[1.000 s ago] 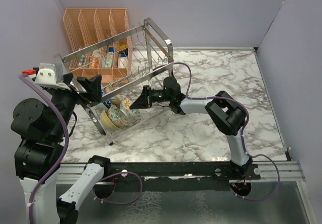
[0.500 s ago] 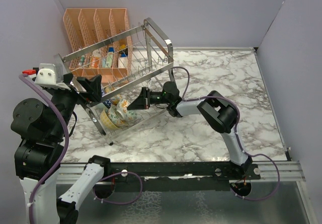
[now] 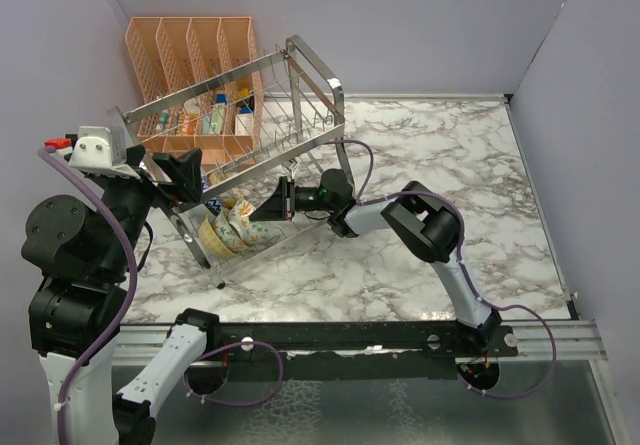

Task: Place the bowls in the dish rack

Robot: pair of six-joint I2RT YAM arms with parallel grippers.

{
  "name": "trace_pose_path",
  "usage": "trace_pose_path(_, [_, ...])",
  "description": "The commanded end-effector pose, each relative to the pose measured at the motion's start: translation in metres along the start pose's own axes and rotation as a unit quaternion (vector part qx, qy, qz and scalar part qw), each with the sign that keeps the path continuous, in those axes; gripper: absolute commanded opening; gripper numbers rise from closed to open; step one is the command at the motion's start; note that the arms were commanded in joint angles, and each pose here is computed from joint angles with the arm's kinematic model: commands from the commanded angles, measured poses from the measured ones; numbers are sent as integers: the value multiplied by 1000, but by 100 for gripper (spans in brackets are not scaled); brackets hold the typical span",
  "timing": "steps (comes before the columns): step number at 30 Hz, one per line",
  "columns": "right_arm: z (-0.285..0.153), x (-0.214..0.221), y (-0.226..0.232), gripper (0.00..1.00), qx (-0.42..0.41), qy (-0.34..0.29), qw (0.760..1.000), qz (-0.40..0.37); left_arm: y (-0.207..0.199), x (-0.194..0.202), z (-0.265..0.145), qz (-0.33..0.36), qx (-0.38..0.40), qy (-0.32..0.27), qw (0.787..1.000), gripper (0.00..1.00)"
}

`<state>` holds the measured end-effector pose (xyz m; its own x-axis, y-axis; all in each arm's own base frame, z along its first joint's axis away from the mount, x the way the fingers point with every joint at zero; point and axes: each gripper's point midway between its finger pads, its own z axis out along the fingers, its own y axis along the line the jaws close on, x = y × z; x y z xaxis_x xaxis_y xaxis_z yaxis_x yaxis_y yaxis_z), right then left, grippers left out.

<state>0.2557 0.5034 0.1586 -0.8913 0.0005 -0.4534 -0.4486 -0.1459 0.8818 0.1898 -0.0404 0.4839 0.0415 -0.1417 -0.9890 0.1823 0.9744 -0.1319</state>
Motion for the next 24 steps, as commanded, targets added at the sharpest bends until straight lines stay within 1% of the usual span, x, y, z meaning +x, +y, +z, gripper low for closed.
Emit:
trace_pose_path(1, [0,0,-16,12,27,-8,999,28,4,-3,-4,5,-9,-5,1000,99])
trace_pose_path(5, [2,-4,-12,18,34,-2,999,-7,4,-2,-5,6,-11,-4,1000,99])
trace_pose_path(7, [4,-7,-8,25,37,7,999,-30,4,-2,-5,5,-11,-4,1000,99])
trace_pose_path(9, [4,-7,-7,28,41,14,998,-43,4,-2,-4,5,-11,-4,1000,99])
trace_pose_path(14, [2,-6,10,36,17,16,998,-62,4,-2,-5,4,-11,-5,1000,99])
trace_pose_path(17, [1,-6,22,39,8,15,997,-74,4,-3,-4,2,-11,-5,1000,99])
trace_pose_path(24, [-4,-1,47,40,-4,14,996,-91,4,-1,-3,-1,-10,-2,1000,99])
